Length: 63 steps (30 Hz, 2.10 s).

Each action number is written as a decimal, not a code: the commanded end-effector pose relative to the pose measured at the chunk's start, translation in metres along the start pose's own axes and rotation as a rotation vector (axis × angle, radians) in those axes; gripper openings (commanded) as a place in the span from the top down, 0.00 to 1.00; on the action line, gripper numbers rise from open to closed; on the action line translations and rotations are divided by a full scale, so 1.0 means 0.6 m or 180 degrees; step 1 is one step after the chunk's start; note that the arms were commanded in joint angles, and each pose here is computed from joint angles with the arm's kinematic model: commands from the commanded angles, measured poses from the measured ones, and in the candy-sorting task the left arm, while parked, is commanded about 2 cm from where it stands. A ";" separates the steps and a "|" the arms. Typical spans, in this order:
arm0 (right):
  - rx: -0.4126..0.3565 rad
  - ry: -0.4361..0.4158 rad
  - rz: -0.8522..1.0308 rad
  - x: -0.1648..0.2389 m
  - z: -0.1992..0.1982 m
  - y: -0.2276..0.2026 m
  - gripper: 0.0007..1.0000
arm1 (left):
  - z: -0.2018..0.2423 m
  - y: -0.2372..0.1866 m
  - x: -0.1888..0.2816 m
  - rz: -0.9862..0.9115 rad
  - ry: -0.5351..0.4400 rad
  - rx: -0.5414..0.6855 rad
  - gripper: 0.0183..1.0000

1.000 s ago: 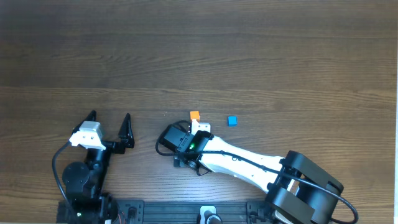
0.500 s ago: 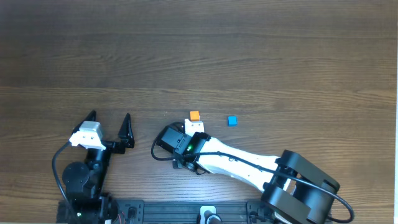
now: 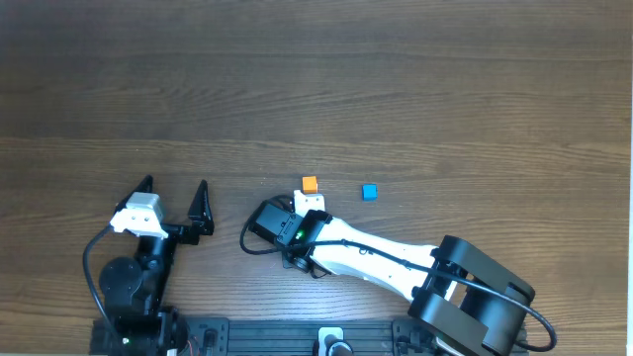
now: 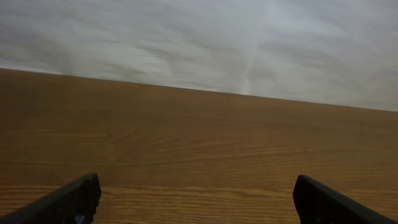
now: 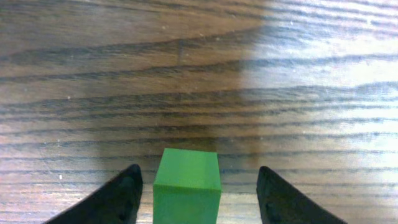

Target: Stack Cubes

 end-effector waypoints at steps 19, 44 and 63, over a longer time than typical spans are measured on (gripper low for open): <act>-0.0026 0.0034 -0.0014 0.001 0.011 0.003 0.77 | -0.005 -0.003 0.000 0.0012 -0.0053 -0.0048 0.00; -0.0062 -0.0090 -0.0600 0.225 -0.015 0.180 0.97 | -0.005 -0.003 0.000 0.0012 -0.0053 -0.0048 0.00; -0.0012 -0.0039 -0.0138 0.138 -0.012 0.210 0.99 | -0.005 -0.003 0.000 0.0012 -0.0053 -0.0048 0.00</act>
Point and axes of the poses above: each gripper's point midway between its finger pads, its own x axis back along the fingers, its own z axis along the line the jaws close on, y = z × x, the point moved 1 cm from there along x, back along the fingers, and after that the axes turned 1 degree about x, right-handed, at the moved point
